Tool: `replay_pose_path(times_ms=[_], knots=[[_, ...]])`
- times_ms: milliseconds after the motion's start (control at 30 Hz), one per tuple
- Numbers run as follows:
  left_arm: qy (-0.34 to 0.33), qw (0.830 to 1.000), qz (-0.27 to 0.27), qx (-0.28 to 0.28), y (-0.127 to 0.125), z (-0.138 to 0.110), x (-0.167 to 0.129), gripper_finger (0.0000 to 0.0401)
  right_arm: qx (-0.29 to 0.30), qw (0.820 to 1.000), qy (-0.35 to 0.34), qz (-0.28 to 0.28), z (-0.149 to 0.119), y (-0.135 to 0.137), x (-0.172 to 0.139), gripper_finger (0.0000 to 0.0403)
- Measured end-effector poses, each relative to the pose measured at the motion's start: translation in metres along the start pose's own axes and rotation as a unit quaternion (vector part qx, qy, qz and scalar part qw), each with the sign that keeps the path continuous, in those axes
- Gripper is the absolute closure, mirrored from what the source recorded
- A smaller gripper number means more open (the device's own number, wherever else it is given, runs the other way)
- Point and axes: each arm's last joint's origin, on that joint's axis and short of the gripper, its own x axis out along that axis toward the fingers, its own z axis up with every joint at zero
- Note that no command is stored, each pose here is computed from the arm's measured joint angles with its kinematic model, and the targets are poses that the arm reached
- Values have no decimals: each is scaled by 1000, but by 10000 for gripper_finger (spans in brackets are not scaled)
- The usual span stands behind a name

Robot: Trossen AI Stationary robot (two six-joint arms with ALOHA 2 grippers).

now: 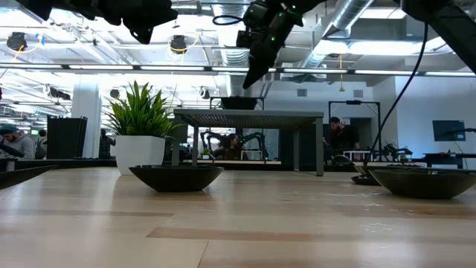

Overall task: Pick & Place Mini shaped plates
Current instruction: Put the black leaf-shaped plate on the shelf

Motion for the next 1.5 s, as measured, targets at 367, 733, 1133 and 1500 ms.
replay_pose_path(times_ms=[367,733,1133,1500], knots=[[-5,1000,0,-1,0,1,0,284,6,999,-22,39,20,65,-72,331],[-9,1000,1,-1,0,2,0,284,-18,993,-66,94,24,142,-123,330],[-14,1000,1,-1,0,3,0,284,-40,989,9,145,-33,202,-55,330],[-16,1000,1,-2,0,3,0,284,48,987,-14,150,-68,223,-34,330]])
